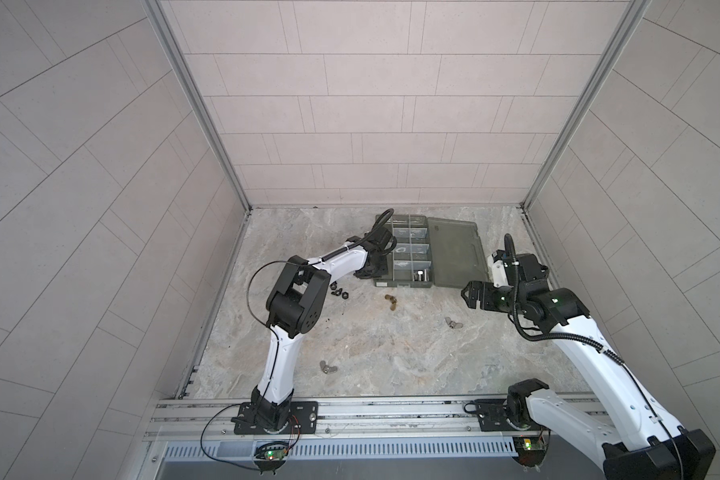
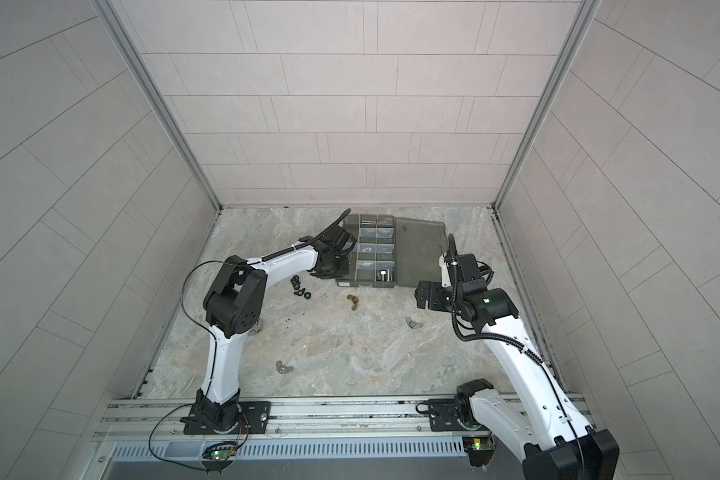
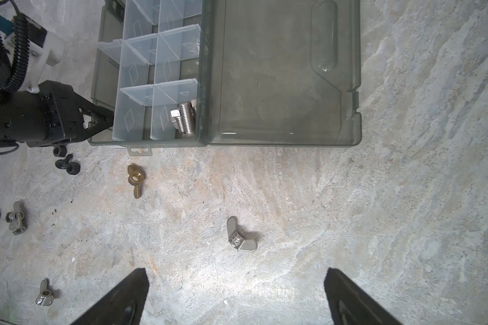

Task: Sort the screws and nuts into containers

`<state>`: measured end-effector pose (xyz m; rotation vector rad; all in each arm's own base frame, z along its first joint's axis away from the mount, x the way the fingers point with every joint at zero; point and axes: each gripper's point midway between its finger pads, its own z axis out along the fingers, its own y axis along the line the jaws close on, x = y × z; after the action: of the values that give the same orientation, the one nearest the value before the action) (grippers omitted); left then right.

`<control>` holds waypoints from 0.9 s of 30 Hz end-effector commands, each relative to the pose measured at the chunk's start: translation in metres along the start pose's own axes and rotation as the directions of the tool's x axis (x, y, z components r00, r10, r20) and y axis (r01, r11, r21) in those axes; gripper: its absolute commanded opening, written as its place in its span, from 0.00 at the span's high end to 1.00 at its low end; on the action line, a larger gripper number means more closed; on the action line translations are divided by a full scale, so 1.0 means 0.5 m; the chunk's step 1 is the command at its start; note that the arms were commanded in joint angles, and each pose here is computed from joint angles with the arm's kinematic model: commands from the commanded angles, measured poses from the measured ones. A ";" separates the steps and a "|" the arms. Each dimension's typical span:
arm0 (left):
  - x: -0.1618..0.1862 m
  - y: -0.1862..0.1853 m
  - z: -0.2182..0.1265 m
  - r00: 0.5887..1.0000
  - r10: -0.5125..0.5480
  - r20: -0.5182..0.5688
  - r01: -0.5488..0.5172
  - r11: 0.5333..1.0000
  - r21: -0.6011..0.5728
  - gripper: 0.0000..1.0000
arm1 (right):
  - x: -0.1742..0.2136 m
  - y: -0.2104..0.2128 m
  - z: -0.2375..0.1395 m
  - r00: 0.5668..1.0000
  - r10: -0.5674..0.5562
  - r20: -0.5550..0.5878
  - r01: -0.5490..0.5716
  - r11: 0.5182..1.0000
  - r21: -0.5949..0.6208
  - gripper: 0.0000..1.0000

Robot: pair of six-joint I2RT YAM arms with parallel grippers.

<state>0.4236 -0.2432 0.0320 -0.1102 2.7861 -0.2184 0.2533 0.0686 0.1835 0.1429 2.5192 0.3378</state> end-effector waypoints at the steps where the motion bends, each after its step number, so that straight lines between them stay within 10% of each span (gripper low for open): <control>1: 0.023 0.044 0.001 0.999 -0.024 -0.047 0.022 0.999 -0.045 0.95 | 0.011 0.000 0.011 1.000 0.004 -0.014 -0.003 1.000 0.005 0.01; 8: 0.020 0.046 -0.006 0.998 -0.004 -0.055 0.002 0.999 -0.044 0.93 | 0.040 -0.001 0.031 0.997 -0.038 -0.066 0.041 0.998 0.048 0.01; 15: 0.000 0.037 -0.052 0.999 0.036 -0.009 -0.036 0.999 -0.022 0.43 | 0.104 -0.043 0.101 0.971 -0.098 -0.217 0.140 0.972 0.189 0.01; 22: -0.023 0.014 -0.144 0.997 0.059 0.050 -0.061 0.997 0.039 0.28 | 0.130 -0.024 0.155 0.920 -0.131 -0.369 0.218 0.954 0.205 0.02; 27: -0.016 0.025 -0.240 0.993 0.044 0.109 -0.052 0.996 0.069 0.28 | 0.144 -0.003 0.179 0.916 -0.139 -0.375 0.216 0.961 0.171 0.31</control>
<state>0.4080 -0.2252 0.1236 -0.0426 2.6768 -0.2977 0.2440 0.0963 0.0704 -0.1014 2.9209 0.0168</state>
